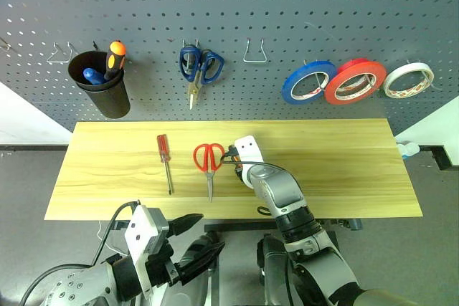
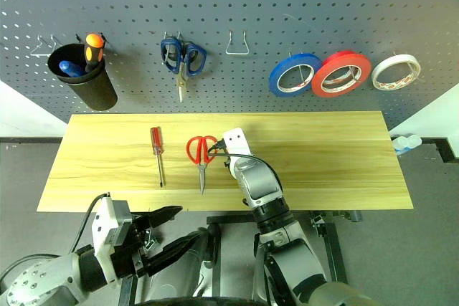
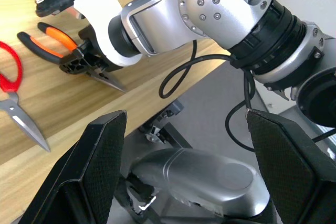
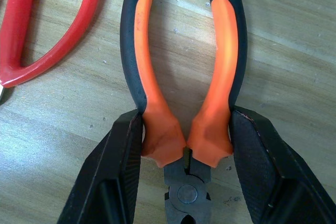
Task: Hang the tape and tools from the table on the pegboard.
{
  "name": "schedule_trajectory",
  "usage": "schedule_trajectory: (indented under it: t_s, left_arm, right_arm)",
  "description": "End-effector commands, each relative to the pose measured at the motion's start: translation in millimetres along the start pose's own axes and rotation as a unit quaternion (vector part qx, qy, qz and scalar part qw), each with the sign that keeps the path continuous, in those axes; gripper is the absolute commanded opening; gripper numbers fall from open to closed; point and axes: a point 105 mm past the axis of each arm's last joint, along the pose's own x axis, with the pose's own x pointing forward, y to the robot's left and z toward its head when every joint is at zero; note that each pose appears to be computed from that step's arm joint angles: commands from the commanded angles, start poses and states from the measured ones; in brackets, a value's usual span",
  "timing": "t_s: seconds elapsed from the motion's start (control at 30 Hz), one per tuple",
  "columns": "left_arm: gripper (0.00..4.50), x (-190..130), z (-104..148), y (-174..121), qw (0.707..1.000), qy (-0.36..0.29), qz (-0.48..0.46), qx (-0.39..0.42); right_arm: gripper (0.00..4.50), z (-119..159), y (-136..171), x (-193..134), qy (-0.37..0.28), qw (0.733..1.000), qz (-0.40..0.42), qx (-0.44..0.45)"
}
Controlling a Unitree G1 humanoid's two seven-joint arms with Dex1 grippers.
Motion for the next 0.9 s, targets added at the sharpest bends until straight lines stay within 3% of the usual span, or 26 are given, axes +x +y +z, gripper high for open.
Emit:
schedule_trajectory:
  t_s: [0.03,0.9]
  left_arm:
    - [3.8,0,7,-5,1.0,-0.015,-0.009,0.012]
    - [3.8,15,11,16,0.999,-0.032,-0.02,0.04]
  right_arm:
    - [2.11,-18,-5,3,0.03,1.0,-0.009,-0.003]
    - [2.11,-19,-25,-33,0.009,1.0,0.006,-0.014]
